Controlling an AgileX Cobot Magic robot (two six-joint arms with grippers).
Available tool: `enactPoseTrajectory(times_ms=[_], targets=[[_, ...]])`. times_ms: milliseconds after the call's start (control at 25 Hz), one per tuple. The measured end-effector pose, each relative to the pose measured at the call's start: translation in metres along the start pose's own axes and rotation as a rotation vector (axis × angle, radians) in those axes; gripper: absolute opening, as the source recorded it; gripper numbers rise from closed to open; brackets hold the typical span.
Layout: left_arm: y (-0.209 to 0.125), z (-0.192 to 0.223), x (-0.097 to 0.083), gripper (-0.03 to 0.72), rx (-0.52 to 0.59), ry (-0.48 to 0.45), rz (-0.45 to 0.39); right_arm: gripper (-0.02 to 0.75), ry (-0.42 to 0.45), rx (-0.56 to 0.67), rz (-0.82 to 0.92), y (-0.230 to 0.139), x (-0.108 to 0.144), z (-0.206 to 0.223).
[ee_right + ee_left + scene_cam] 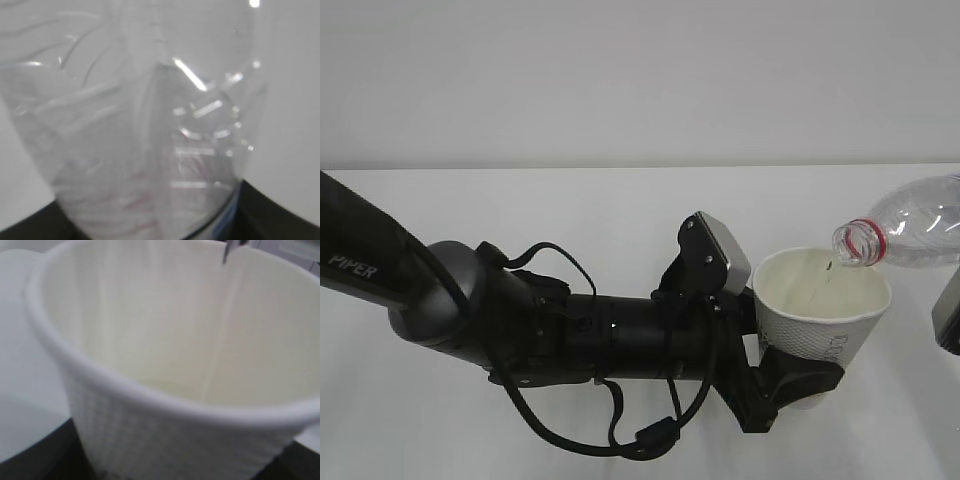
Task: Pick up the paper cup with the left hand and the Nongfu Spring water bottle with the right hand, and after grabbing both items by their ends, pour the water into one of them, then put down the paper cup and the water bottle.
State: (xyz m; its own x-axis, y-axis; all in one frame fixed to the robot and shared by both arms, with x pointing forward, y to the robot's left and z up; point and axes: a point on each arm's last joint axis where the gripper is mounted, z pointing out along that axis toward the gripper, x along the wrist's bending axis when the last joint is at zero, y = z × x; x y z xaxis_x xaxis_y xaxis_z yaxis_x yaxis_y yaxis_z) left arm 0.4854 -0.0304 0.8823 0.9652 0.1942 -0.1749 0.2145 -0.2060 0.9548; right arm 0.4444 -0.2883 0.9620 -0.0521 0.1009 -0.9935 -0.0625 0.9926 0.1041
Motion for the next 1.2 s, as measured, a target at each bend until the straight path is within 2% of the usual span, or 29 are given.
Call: enactPoseTrajectory(times_ms=[1200], targets=[[0.0,0.0,0.0,0.528,0.0,0.0,0.0,0.404,0.0,0.001,-0.001,-0.0001,0.0,0.0]])
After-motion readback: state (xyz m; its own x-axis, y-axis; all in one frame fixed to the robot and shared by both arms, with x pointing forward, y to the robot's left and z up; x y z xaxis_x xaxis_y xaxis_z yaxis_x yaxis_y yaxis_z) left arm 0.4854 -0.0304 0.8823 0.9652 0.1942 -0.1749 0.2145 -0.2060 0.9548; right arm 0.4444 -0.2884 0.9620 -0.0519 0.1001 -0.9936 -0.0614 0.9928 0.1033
